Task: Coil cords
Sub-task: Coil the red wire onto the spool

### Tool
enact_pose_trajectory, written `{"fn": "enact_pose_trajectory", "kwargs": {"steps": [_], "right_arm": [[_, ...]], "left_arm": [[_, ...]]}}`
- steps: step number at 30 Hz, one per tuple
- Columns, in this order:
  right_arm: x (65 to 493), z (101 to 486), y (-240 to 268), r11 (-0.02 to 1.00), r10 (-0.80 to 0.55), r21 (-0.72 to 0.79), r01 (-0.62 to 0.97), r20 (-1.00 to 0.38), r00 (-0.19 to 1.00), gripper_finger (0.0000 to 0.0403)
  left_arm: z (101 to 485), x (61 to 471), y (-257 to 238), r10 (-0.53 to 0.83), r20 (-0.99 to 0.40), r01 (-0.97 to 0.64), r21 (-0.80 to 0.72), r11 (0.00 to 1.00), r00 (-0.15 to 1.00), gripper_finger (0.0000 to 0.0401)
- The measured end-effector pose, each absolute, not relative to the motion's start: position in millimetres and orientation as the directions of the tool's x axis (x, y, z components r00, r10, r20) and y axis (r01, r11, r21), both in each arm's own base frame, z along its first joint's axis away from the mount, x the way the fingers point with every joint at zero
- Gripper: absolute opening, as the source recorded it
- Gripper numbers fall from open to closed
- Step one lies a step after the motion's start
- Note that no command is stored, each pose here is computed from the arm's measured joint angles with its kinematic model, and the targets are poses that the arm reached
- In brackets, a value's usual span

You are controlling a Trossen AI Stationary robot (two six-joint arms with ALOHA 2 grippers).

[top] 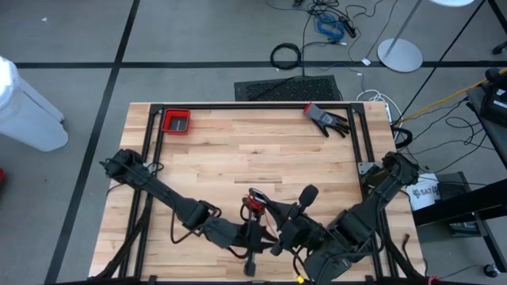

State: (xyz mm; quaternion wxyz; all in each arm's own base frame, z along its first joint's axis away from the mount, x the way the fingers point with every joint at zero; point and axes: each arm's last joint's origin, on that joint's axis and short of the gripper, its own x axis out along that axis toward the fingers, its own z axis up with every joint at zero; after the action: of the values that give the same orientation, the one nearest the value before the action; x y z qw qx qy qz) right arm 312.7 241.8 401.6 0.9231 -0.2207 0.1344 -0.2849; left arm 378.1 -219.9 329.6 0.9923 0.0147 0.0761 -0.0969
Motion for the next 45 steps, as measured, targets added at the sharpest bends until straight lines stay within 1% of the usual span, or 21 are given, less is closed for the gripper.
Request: {"fn": "enact_pose_trajectory", "kwargs": {"steps": [6,11,17,29,32,37,39,43,45], "right_arm": [[311.6,402.6,241.3,0.737,-0.587,-0.489,0.466,-0.122,0.801,0.0],[310.3,400.9,242.1,0.73,-0.586,-0.511,0.455,-0.125,0.8,0.0],[310.2,401.0,242.2,0.728,-0.588,-0.512,0.456,-0.124,0.799,0.0],[307.6,399.4,243.7,0.706,-0.585,-0.566,0.425,-0.129,0.801,0.0],[306.6,399.2,244.8,0.706,-0.582,-0.57,0.421,-0.129,0.803,0.0],[306.4,398.6,244.9,0.708,-0.575,-0.577,0.407,-0.137,0.807,0.0],[306.4,399.0,245.1,0.732,-0.546,-0.568,0.376,-0.157,0.823,0.0],[307.0,399.2,244.1,0.801,-0.445,-0.534,0.27,-0.23,0.865,0.0],[307.2,398.5,242.2,0.816,-0.429,-0.519,0.255,-0.25,0.868,0.0]], "left_arm": [[339.5,370.3,-231.0,-0.223,-0.132,0.226,0.008,0.974,0.966,0.0],[355.9,357.0,-236.5,-0.253,-0.089,0.256,0.016,0.967,0.963,0.0],[358.0,350.0,-243.5,-0.274,-0.087,0.277,0.022,0.961,0.958,0.0],[362.0,345.3,-243.3,-0.256,-0.088,0.259,0.024,0.965,0.963,0.0],[369.4,335.3,-243.2,-0.221,-0.097,0.225,0.034,0.974,0.97,0.0],[374.7,317.2,-244.1,-0.102,-0.147,0.116,0.089,0.989,0.984,0.0],[377.9,310.9,-246.5,-0.081,-0.142,0.097,0.111,0.989,0.987,0.0],[384.2,299.9,-252.9,-0.058,-0.115,0.074,0.134,0.988,0.992,0.0],[387.0,294.0,-254.7,-0.042,-0.111,0.057,0.138,0.989,0.993,0.0]]}}
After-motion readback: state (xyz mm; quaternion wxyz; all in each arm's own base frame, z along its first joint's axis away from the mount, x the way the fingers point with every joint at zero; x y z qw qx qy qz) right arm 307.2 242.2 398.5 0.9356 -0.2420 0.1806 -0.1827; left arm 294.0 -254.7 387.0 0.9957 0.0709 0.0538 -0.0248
